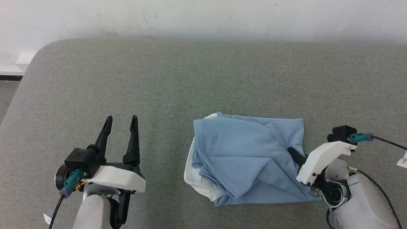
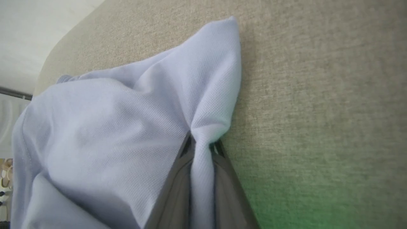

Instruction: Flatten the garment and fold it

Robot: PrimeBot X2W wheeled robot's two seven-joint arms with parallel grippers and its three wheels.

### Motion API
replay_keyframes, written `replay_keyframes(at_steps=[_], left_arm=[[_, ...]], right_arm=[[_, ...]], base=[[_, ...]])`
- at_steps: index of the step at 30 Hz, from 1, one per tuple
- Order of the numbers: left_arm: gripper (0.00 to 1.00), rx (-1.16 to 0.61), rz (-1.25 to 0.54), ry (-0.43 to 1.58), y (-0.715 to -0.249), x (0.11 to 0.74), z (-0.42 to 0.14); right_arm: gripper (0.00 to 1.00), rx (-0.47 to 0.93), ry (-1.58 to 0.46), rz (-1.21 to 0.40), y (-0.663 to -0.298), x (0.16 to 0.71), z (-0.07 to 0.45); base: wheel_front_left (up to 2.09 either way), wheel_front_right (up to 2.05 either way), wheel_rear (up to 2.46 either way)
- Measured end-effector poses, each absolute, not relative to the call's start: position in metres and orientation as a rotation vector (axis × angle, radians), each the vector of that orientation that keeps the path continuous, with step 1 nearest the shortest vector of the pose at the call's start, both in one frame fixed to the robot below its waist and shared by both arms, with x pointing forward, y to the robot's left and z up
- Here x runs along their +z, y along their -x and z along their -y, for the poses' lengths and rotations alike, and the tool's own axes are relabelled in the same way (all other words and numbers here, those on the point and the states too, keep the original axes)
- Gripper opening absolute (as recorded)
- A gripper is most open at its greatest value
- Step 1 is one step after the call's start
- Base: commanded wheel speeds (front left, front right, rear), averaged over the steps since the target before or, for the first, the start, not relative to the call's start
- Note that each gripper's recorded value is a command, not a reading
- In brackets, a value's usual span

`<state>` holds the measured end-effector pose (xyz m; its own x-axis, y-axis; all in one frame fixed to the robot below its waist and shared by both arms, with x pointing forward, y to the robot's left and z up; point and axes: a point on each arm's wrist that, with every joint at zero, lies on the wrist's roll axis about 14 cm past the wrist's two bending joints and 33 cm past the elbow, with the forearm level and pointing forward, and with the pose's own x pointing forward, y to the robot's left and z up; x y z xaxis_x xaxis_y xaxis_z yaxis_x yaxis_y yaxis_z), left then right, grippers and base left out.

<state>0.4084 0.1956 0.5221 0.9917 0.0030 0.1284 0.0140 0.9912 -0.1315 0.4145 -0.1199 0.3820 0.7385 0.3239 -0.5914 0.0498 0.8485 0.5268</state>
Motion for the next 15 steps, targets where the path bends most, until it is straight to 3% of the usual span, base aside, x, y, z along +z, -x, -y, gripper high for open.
replay_keyframes(at_steps=[7,11,15], left_arm=[[1.00,-0.011,0.128,0.137,-0.416,0.521,-0.191],[1.00,-0.032,0.130,0.142,-0.423,0.520,-0.183],[1.00,-0.069,0.129,0.143,-0.435,0.519,-0.169]], right_arm=[[0.00,0.205,-0.172,-0.517,-0.446,0.443,0.130],[0.00,0.162,0.030,-0.400,-0.461,0.491,0.149],[0.00,0.097,0.129,-0.390,-0.462,0.508,0.175]], base=[[0.00,0.00,0.00],[0.00,0.00,0.00],[0.00,0.00,0.00]])
